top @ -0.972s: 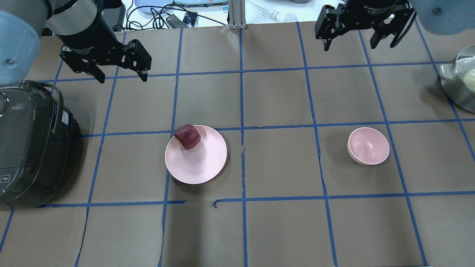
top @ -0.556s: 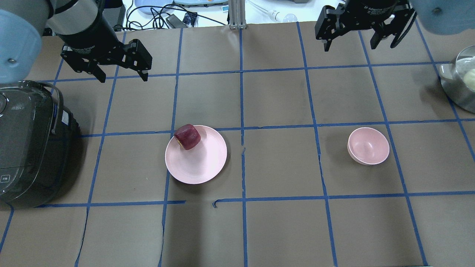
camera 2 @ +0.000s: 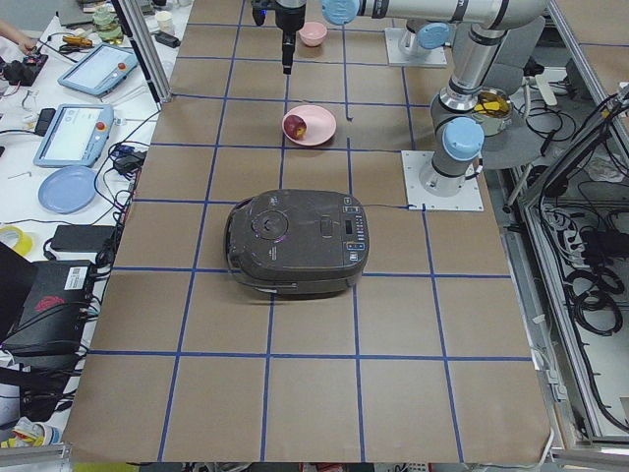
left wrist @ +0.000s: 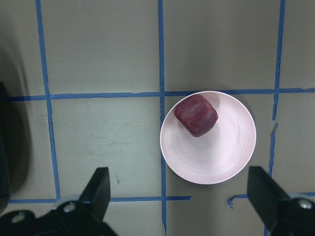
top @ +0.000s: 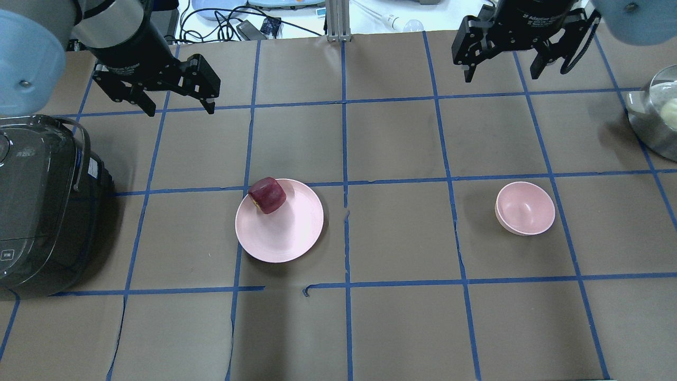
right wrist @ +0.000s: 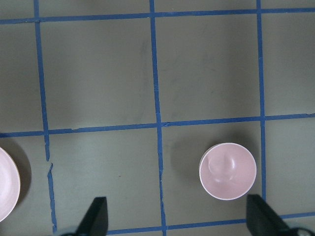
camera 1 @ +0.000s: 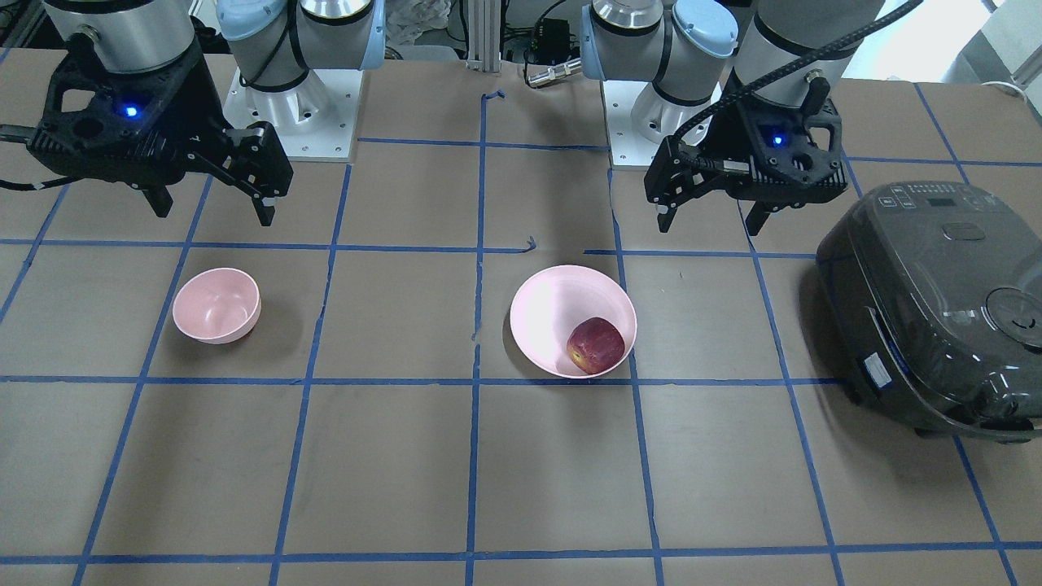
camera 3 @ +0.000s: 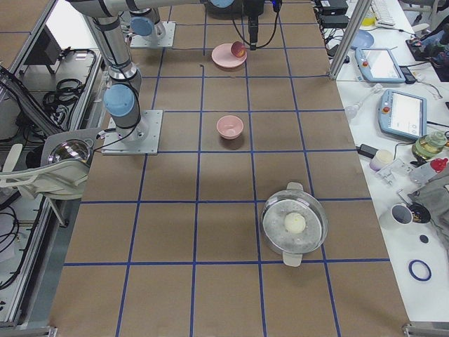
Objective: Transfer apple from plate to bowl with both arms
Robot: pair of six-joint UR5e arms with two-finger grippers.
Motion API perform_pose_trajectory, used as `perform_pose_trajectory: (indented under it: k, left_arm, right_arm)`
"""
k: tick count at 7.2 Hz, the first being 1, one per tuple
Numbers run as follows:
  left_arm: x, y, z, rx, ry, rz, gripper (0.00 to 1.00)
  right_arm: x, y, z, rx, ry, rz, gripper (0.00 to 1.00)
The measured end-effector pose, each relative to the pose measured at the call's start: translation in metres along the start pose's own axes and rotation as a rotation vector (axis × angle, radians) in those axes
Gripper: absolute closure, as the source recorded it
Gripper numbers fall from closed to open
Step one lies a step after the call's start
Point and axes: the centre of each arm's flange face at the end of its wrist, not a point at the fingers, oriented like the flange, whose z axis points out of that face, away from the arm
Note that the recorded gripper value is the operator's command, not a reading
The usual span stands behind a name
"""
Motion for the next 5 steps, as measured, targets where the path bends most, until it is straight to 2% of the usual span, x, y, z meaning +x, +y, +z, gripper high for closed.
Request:
perform_pose_trajectory:
  k: [3, 5]
  left_arm:
    - [0.001, 0.000, 0.003, -0.001, 0.001, 0.000, 0.00]
    - [0.001, 0.001, 0.003, -0.002, -0.001, 0.001, 0.00]
  right_arm:
    - [0.024, -0.004, 0.007, -0.046, 0.003, -0.023, 0.00]
    - [0.076, -0.013, 0.027, -0.108, 0.000, -0.025, 0.00]
